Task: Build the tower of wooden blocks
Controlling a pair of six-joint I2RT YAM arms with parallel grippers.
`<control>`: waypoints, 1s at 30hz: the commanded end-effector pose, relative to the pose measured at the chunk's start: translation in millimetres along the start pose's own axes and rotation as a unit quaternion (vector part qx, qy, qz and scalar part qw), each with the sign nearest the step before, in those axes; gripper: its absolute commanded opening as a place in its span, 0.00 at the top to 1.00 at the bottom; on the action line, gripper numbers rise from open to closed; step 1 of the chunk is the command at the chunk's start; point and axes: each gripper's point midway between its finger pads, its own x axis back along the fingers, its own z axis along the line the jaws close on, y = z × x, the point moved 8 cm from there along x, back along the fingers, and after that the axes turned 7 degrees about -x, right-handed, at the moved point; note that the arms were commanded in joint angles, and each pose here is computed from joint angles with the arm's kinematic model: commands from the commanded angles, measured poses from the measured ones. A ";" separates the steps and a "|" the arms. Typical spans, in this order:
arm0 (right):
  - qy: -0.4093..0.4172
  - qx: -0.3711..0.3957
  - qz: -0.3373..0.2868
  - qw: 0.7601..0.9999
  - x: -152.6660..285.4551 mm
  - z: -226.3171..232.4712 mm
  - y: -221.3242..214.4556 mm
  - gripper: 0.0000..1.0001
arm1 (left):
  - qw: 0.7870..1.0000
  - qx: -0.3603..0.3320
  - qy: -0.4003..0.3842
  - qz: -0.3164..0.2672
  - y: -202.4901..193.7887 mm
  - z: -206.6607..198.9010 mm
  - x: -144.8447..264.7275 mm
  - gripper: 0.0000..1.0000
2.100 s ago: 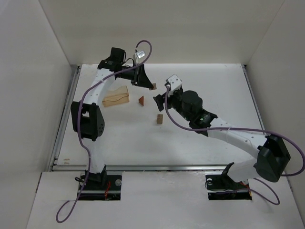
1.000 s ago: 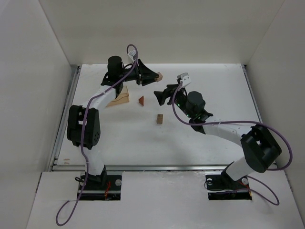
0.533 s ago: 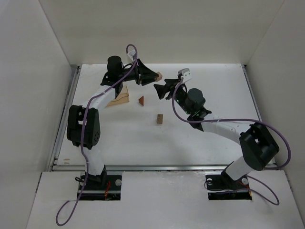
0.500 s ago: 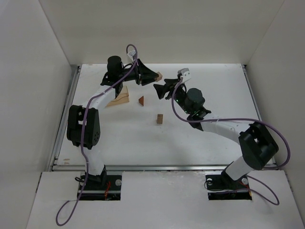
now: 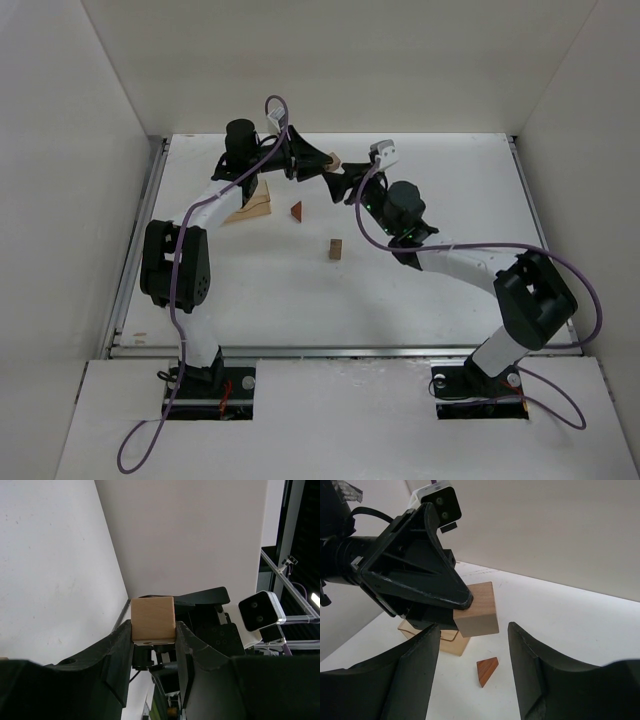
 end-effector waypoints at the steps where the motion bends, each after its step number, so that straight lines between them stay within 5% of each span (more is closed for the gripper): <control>1: 0.000 -0.003 -0.059 0.998 -8.7 0.6 31.6 0.39 | 0.999 -0.034 -0.024 0.001 -2.2 -17.8 4.5 1.00; 7: 0.005 0.004 -0.048 0.999 -13.5 -2.3 28.7 0.54 | 0.999 -0.035 -0.028 0.004 -3.6 -17.3 5.0 1.00; 16: 0.024 0.005 -0.037 0.999 -17.6 1.0 24.8 0.56 | 0.999 -0.034 -0.033 0.002 -2.8 -19.9 5.0 1.00; 19: 0.037 0.005 -0.036 0.999 -19.7 4.9 28.8 0.71 | 0.999 -0.021 -0.029 0.004 -3.8 -13.6 4.0 1.00; 21: 0.034 0.006 -0.027 0.999 -20.4 3.1 23.3 0.93 | 0.999 -0.021 -0.029 0.004 -3.8 -13.6 4.0 1.00; 28: 0.058 0.049 -0.021 0.997 -17.0 1.4 24.1 1.00 | 0.999 -0.028 -0.030 0.020 -5.0 -10.2 3.7 1.00; 30: 0.083 0.068 -0.009 0.994 -12.2 0.5 19.7 1.00 | 0.999 -0.033 -0.030 0.029 -3.5 -10.4 2.9 0.92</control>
